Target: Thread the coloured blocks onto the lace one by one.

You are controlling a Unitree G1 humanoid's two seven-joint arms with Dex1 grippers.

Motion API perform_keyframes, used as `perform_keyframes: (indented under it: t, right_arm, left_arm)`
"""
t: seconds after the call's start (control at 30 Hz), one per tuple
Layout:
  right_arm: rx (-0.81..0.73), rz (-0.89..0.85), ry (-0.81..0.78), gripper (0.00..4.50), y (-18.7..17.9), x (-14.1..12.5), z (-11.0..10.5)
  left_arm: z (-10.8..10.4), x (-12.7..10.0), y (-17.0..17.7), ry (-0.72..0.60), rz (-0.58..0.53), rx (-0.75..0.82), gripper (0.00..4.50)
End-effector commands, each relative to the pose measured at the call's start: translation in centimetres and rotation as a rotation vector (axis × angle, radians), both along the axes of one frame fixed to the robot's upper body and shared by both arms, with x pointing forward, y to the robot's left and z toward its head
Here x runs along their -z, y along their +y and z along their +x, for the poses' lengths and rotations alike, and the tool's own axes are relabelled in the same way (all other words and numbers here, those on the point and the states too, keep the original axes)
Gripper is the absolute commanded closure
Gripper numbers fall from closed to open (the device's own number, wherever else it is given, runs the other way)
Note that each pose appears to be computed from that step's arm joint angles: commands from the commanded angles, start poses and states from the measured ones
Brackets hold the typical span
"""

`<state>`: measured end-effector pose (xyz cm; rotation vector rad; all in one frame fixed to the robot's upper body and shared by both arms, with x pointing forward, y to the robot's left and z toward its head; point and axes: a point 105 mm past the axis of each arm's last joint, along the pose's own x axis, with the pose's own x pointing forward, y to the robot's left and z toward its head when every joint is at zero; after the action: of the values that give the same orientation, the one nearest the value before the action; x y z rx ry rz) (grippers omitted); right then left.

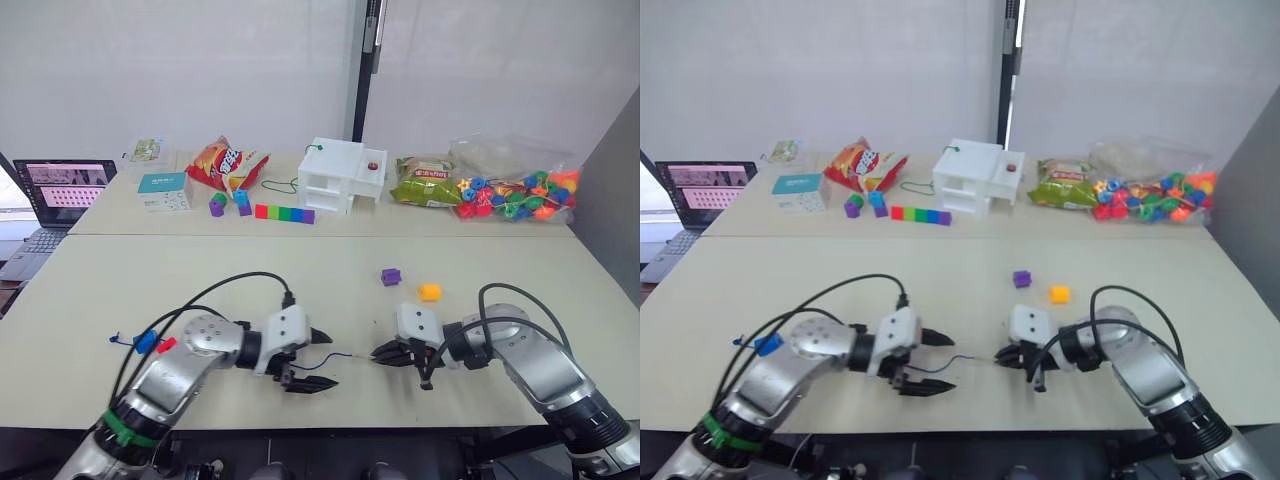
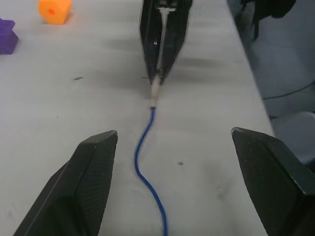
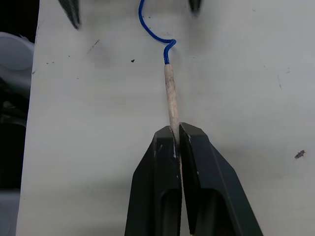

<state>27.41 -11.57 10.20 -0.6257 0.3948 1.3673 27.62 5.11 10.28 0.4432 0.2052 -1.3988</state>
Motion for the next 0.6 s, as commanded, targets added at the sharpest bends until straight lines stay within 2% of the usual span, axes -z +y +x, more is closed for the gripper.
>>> perform_keyframes:
  t: [0.03, 0.2, 0.3, 0.6]
  right_arm:
    - [-0.018, -0.001, -0.037, 4.50, 0.4, -0.9, 0.1]
    - [-0.018, -0.003, -0.033, 4.50, 0.5, -0.8, 0.0]
    - [-0.016, 0.001, -0.032, 4.50, 0.5, -0.9, -0.1]
    - [-0.003, 0.004, -0.030, 4.50, 0.4, -0.9, -0.1]
  left_arm:
    - [1.2, 0.1, -1.4, -0.036, -0.006, 0.002, 0.60]
    - [1.5, 0.4, -2.8, -0.016, -0.027, 0.036, 0.60]
    - [1.2, 0.6, -2.9, -0.007, -0.020, 0.056, 1.41]
    - [1.0, 0.8, -3.3, -0.006, -0.014, 0.073, 4.41]
